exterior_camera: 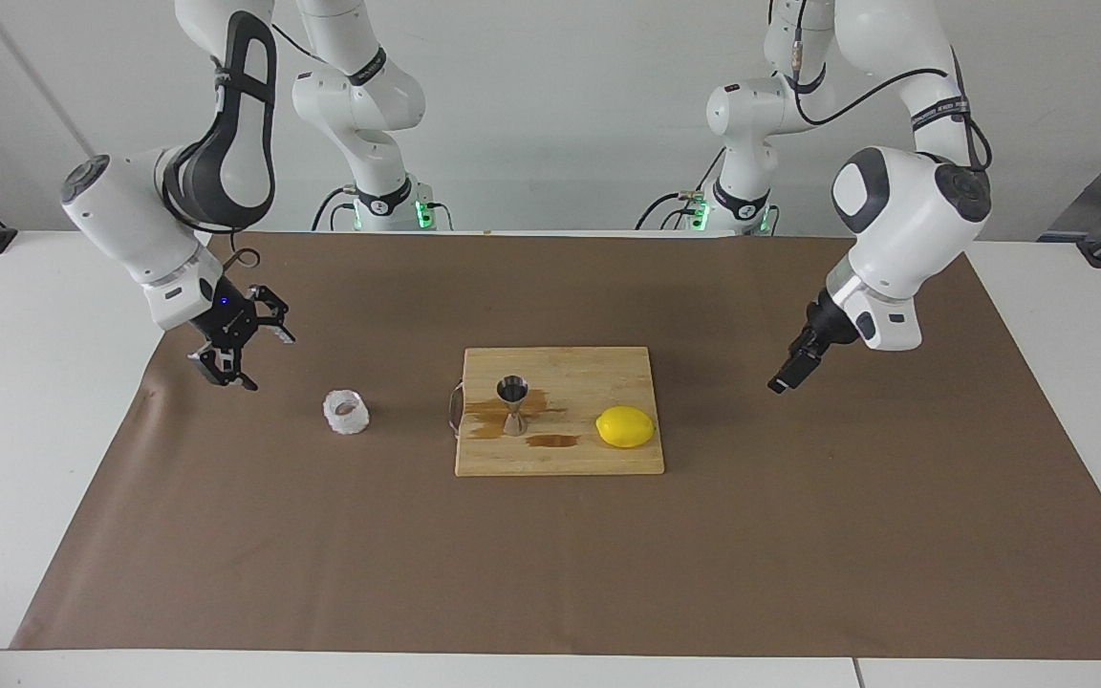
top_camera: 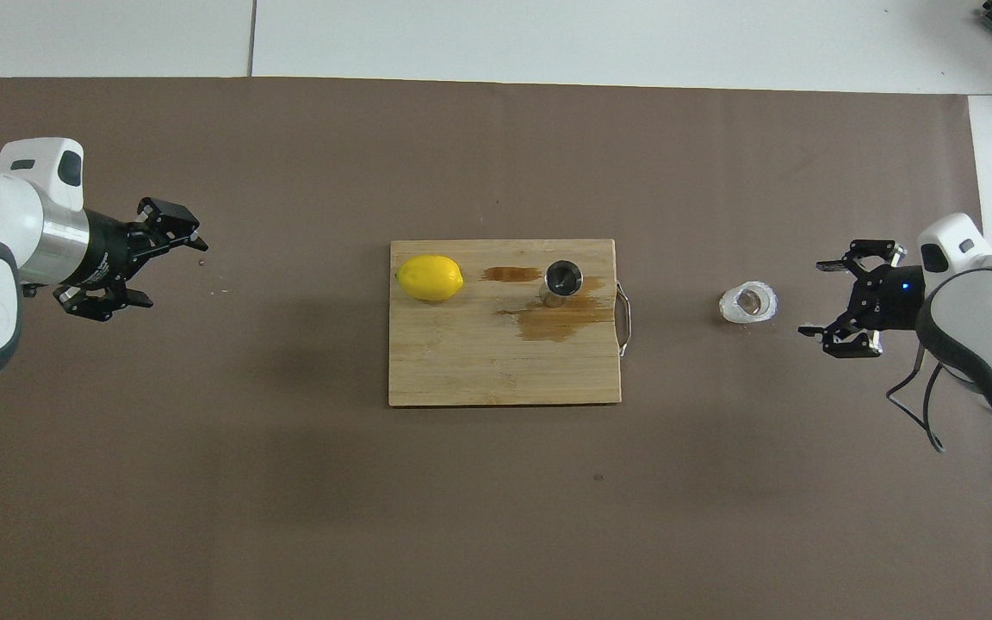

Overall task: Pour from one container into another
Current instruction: 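Withdraw the left gripper while the right gripper reaches the white cup, then grasp the small white cup with the right gripper and lift it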

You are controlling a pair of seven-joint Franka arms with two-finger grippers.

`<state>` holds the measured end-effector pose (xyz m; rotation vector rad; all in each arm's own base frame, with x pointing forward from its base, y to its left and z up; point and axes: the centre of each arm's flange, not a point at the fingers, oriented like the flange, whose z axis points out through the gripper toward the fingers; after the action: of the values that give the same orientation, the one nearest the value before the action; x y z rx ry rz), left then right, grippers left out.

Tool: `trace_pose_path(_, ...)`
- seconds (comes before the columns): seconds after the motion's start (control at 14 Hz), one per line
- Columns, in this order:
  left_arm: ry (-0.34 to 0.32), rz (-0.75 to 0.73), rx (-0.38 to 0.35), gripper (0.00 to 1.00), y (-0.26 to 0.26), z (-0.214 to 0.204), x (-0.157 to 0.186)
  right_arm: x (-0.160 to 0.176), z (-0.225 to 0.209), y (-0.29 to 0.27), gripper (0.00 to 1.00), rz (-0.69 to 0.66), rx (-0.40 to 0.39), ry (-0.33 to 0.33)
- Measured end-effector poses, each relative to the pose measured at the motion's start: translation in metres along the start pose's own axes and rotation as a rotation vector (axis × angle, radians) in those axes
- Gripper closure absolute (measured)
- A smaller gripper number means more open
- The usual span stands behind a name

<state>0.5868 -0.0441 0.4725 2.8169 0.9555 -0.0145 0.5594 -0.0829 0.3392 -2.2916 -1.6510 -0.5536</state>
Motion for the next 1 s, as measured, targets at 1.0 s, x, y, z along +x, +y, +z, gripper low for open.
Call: trace_pose_path(1.0,0.059,0.592,0.110,0.00,-0.001,-0.135,-0.027,-0.012,0.087,-0.011,0.00,-0.100,0.102,0.128)
